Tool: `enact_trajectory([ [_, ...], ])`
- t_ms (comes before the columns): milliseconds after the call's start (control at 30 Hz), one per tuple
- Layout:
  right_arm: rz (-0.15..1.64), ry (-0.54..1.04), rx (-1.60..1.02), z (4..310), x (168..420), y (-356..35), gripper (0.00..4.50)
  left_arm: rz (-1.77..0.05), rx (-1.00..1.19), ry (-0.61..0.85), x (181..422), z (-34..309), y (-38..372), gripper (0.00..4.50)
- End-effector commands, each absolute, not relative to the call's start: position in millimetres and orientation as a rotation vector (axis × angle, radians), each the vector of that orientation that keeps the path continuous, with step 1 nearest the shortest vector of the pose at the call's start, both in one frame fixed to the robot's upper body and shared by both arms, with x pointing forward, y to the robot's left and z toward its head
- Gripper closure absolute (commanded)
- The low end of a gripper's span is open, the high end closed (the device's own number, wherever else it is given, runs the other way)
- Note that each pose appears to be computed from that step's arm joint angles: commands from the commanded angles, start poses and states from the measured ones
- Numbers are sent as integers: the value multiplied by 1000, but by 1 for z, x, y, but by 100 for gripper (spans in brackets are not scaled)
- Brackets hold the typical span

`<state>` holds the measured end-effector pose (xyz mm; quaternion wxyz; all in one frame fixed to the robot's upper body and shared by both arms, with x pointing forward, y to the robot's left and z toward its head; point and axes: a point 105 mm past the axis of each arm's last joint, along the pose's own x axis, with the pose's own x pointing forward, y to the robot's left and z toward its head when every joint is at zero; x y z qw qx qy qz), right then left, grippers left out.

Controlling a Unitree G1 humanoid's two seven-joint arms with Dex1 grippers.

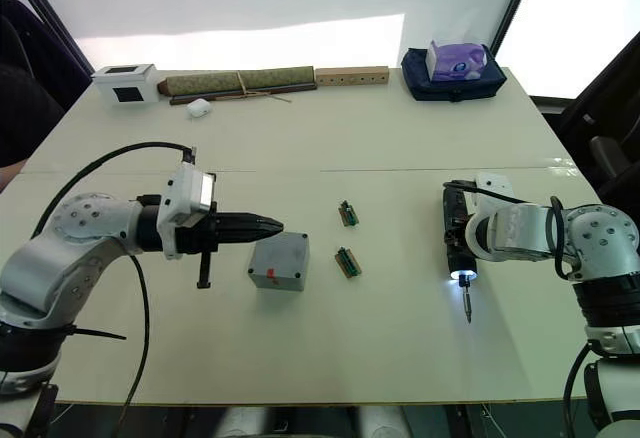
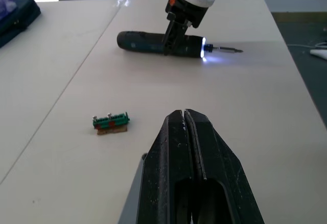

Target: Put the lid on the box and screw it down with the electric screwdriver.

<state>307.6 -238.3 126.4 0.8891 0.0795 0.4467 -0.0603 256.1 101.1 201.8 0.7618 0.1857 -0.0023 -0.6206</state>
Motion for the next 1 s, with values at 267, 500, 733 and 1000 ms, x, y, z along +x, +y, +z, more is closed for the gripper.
enact_trajectory([
  [267, 291, 564, -146, 230, 319, -191, 3, -1261, 413, 11, 266, 204, 118, 450],
  [500, 750, 303, -421, 216, 302, -130, 119, -1166, 397, 80, 281, 187, 133, 450],
  [733, 952, 322, -441, 162, 296, -112, 370, -1089, 447, 211, 287, 154, 162, 450],
  [1000, 1096, 374, -486, 126, 294, -85, 446, -1120, 427, 291, 280, 125, 162, 450],
])
